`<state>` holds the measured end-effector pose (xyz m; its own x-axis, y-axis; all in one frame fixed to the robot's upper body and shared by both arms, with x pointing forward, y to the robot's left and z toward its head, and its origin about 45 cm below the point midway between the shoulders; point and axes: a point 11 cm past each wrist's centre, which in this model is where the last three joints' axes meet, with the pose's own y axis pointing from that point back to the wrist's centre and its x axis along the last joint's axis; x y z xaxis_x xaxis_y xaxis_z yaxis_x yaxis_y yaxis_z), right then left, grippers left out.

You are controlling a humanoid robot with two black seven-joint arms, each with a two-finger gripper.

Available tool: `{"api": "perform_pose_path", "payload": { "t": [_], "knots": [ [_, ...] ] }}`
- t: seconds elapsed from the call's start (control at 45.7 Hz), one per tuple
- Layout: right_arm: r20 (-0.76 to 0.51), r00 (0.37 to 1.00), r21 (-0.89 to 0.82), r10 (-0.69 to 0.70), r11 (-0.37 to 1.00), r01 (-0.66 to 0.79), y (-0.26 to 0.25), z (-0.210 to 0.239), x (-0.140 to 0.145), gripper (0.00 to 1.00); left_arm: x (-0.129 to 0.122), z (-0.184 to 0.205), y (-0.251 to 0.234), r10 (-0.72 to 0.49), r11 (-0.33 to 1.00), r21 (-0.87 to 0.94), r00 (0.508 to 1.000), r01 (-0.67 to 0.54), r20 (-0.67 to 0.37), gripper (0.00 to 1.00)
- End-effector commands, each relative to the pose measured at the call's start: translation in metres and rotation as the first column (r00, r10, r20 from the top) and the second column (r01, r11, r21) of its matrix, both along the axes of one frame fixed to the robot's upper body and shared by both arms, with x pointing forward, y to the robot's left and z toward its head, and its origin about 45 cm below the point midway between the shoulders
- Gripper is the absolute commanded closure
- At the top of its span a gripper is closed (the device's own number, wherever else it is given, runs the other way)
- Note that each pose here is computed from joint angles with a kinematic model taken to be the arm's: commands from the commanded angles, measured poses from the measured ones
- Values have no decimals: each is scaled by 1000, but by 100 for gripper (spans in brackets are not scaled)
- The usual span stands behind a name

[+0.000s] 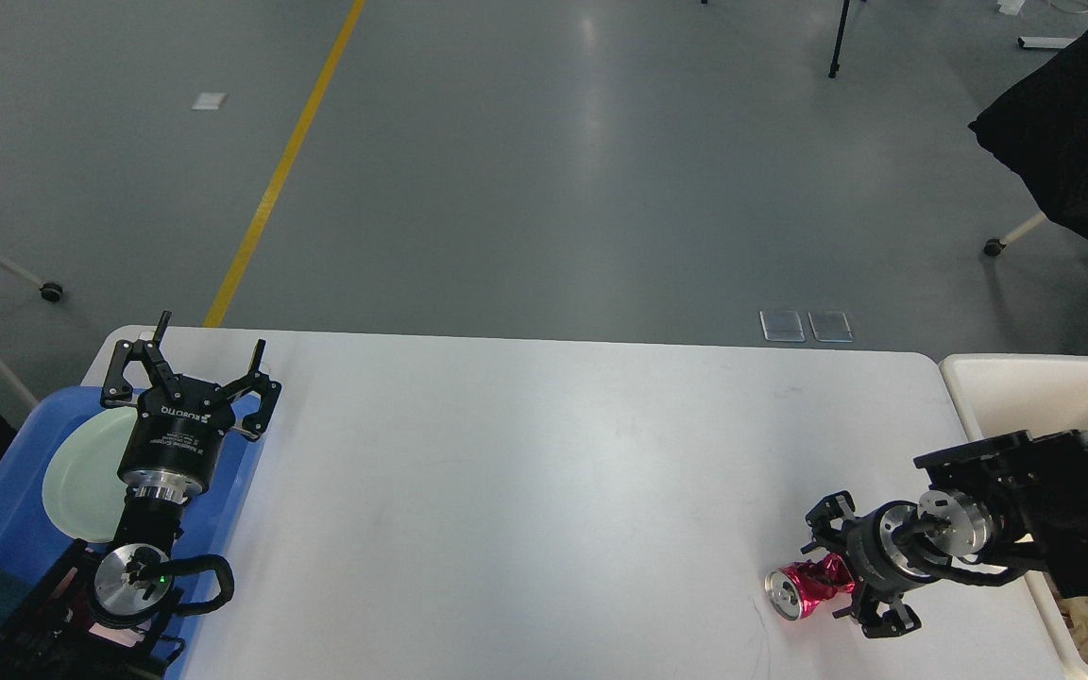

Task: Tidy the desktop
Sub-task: 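Close the right gripper on the red can, then lift the red can and drop it into the white bin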

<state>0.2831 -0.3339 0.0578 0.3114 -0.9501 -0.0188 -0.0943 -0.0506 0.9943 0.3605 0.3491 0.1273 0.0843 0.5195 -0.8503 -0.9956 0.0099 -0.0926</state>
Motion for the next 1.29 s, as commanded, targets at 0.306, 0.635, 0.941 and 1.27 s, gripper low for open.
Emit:
{"api": "perform_pose_path", "payload": {
  "t": [0.306,0.635,0.941,1.27],
  "knots": [
    [14,1000,11,6,1000,-6,4,4,6,100,0,0,0,0,1000,0,1000,0,0,4],
    [5,1000,30,26,999,-26,-2,18,9,100,0,0,0,0,1000,0,1000,0,-1,4],
    [-13,897,60,443,895,-441,24,122,34,100,0,0,0,-1,1000,-1,1000,1,0,4],
    [-62,670,-104,740,663,-741,35,273,44,100,0,0,0,0,1000,0,1000,0,-1,4]
  ]
}}
